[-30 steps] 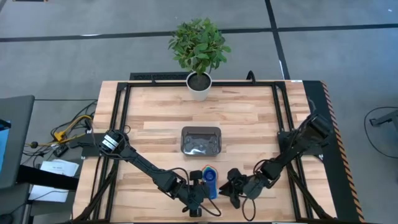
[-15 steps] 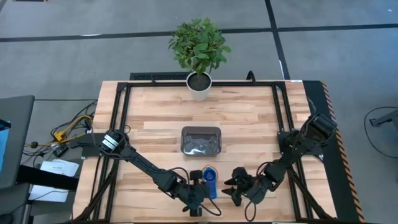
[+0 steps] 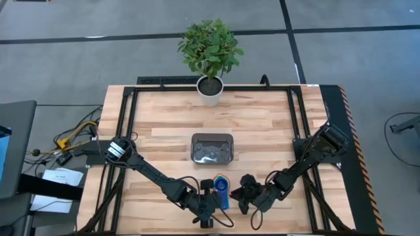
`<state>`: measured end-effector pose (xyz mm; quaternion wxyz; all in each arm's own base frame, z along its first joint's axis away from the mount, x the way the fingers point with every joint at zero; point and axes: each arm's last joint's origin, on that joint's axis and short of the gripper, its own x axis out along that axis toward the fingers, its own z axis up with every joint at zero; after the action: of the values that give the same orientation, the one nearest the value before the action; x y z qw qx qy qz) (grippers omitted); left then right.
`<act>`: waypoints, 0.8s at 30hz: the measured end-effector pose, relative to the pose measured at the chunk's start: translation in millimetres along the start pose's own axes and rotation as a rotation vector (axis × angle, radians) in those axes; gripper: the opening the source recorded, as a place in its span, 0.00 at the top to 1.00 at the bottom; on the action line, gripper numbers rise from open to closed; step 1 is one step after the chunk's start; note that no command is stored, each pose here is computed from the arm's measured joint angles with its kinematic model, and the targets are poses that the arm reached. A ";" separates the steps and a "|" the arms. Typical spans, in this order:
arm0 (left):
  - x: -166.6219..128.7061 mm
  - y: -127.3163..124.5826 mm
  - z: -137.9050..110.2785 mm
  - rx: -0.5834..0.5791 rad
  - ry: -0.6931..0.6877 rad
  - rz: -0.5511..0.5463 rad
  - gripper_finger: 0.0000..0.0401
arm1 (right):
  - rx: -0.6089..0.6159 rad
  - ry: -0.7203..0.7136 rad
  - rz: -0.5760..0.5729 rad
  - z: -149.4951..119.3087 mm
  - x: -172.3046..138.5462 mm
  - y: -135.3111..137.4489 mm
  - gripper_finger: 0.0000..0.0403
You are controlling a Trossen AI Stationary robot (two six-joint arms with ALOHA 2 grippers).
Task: Nest measuring cups in basket
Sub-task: Put the nested measuring cups into the black bin
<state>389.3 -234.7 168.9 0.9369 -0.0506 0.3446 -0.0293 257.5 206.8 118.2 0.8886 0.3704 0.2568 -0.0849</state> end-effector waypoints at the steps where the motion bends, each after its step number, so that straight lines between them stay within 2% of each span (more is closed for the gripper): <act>1: -0.1 -0.1 0.2 0.000 -0.001 -0.001 1.00 | -0.003 0.007 0.012 0.0 0.0 1.1 0.73; 11: 0.2 0.1 2.5 0.010 -0.023 0.000 1.00 | -0.079 0.022 0.056 3.6 1.0 14.2 0.70; 24: 0.2 0.2 2.6 0.010 -0.021 -0.006 1.00 | -0.084 0.055 0.037 3.0 1.7 12.0 0.69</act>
<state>391.2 -234.4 170.7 0.9406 -0.0472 0.3346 -0.0332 264.3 213.3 126.5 0.8975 0.3395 0.2776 -0.0472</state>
